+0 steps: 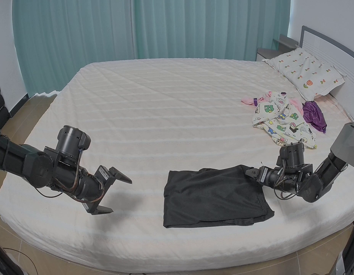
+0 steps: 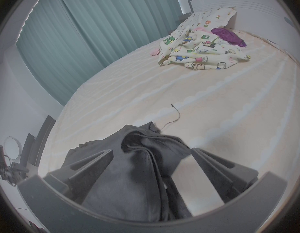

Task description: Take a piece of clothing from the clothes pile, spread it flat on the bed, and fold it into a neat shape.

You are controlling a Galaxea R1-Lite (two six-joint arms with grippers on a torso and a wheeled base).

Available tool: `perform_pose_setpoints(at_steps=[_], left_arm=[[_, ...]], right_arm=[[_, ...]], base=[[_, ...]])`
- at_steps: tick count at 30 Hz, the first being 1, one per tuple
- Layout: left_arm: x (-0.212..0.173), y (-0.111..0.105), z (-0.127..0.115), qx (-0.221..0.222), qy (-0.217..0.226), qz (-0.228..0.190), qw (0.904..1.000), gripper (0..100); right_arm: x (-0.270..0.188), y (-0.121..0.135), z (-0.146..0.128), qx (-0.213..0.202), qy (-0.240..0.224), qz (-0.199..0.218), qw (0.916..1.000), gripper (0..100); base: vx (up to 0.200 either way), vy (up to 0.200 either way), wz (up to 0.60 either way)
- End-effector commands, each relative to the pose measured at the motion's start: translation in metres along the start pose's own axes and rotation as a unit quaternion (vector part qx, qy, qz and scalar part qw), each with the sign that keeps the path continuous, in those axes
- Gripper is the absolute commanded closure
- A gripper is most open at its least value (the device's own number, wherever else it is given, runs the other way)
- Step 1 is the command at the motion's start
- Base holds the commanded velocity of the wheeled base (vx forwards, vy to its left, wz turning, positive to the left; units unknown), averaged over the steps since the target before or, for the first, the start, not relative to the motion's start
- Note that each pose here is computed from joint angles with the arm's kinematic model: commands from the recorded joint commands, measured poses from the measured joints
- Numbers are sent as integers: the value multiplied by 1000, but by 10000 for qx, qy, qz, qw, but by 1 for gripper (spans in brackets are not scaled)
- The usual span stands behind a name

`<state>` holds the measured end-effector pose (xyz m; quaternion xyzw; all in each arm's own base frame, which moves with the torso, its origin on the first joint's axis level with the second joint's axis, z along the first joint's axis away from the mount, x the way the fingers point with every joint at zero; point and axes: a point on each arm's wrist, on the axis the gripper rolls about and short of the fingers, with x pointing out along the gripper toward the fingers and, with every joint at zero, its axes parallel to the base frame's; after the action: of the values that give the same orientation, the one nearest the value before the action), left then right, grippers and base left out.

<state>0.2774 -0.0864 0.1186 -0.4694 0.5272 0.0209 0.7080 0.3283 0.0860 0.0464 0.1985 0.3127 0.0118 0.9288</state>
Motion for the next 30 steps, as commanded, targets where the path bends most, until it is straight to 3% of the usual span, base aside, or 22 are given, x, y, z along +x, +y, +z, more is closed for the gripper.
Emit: perform_pose_setpoints(at_steps=[1, 11, 21, 25, 30], left_arm=[[6, 0, -6, 56, 110, 72, 9999, 0], [8, 1, -5, 53, 122, 98, 9999, 0], [10, 2, -5, 49, 130, 134, 9998, 0], [15, 4, -5, 28, 167, 207, 9996, 0], [17, 4, -4, 12, 174, 234, 9996, 0]], right_arm=[[39, 4, -1, -89, 266, -129, 9995, 0], [52, -11, 12, -136, 174, -563, 9982, 0], [48, -49, 43, 392, -211, -805, 9958, 0], [45, -45, 49, 1067, -181, -284, 9937, 0], [39, -40, 49, 1789, 120, 513, 9825, 0]], base=[[0, 0, 0], [0, 0, 0], [0, 0, 0], [0, 0, 0], [0, 0, 0]])
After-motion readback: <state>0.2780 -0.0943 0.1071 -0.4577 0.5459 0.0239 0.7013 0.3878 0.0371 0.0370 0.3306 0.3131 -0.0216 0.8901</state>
